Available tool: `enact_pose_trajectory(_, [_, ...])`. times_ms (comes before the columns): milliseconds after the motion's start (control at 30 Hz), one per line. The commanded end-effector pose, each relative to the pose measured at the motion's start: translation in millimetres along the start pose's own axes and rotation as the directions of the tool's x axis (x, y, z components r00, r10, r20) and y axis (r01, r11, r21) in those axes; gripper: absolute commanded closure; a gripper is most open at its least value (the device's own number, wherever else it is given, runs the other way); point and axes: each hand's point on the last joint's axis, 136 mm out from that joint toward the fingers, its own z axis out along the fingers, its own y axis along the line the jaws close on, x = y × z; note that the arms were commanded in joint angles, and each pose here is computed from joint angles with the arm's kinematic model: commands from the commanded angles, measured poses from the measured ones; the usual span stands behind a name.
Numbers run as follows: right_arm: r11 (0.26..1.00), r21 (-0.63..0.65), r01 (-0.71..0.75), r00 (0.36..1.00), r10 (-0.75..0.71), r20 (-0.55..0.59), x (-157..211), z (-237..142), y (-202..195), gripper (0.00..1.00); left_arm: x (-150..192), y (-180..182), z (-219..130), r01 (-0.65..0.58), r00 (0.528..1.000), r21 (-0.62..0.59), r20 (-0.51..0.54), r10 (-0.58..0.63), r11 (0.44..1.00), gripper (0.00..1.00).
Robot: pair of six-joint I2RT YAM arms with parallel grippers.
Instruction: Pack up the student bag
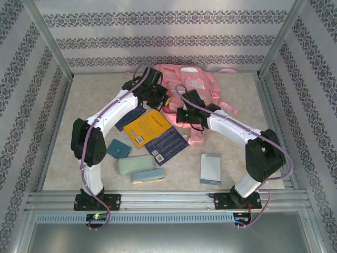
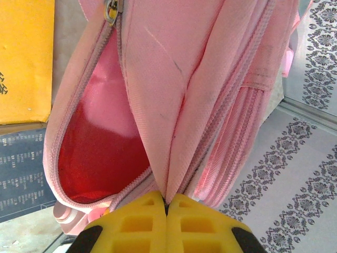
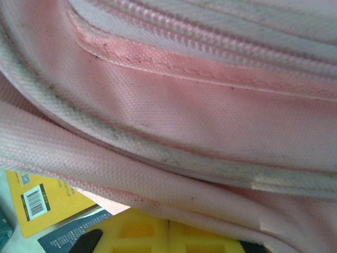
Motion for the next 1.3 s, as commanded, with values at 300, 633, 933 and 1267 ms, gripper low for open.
enact_pose_trajectory(300, [0.996, 0.085, -0.005, 0.997, 0.011, -0.074, 31, 19, -17, 0.85, 8, -35, -35, 0.002, 1.000, 0.134, -0.025, 0.002, 0.991, 1.00])
enact_pose_trajectory(633, [0.996, 0.086, 0.002, 0.995, 0.007, -0.104, 44, 25, -15, 0.83, 8, -36, -37, 0.000, 1.000, 0.143, -0.021, 0.003, 0.990, 1.00])
enact_pose_trajectory(933, [0.997, 0.080, 0.018, 0.999, -0.014, -0.052, 26, 9, -14, 1.00, 1, -26, -38, 0.004, 1.000, 0.123, -0.005, -0.003, 0.992, 1.00])
enact_pose_trajectory(1267, [0.998, 0.000, 0.059, 0.997, -0.059, -0.047, 14, -27, -9, 1.00, -27, -9, -43, -0.062, 0.997, 0.067, 0.060, 0.058, 0.996, 1.00])
